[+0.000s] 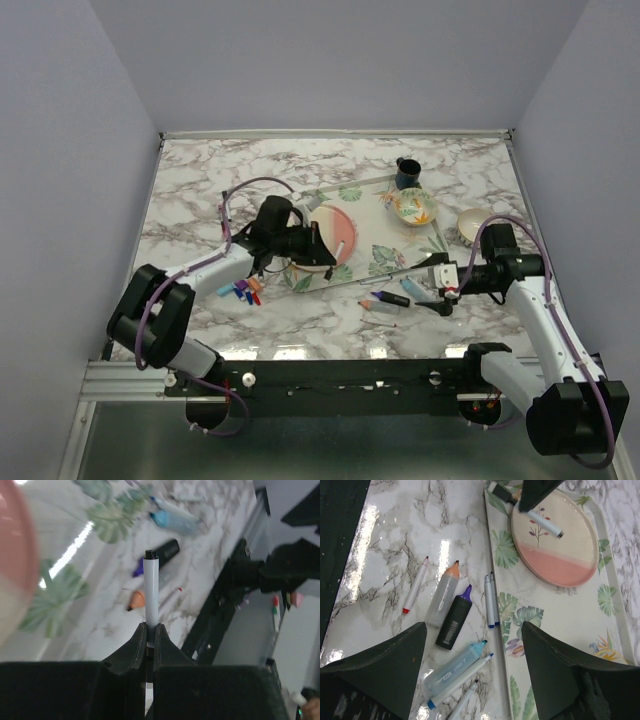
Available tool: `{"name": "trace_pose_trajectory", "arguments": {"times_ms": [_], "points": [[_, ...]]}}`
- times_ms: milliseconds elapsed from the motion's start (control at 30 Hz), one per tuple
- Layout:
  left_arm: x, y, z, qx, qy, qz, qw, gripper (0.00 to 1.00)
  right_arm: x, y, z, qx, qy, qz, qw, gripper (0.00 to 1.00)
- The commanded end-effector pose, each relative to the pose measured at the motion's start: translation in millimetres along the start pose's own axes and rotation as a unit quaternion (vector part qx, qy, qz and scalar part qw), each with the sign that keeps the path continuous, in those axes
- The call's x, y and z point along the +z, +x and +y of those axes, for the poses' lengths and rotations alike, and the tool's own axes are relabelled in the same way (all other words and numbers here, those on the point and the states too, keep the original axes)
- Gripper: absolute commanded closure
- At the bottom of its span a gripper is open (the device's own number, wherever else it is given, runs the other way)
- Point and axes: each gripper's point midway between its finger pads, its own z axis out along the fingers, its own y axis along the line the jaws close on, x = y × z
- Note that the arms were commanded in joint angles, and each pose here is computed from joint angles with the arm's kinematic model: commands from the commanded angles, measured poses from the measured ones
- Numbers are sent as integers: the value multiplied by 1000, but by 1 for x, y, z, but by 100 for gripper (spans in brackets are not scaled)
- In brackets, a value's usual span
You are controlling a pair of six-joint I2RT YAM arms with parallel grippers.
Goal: Open the pen caps
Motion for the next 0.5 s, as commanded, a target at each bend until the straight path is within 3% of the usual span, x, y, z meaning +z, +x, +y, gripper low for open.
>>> {"name": "trace_pose_trajectory", "arguments": {"times_ms": [0,300,467], "points": [[21,43,-64,55,126,105,985,100,3,-25,-15,-67,-6,-37,997,18],[53,77,-100,71,179,169,967,100,42,-5,-4,-90,-80,15,993,30],[62,83,-104,70,185,184,963,100,69,14,15,-111,-119,78,984,35]]}}
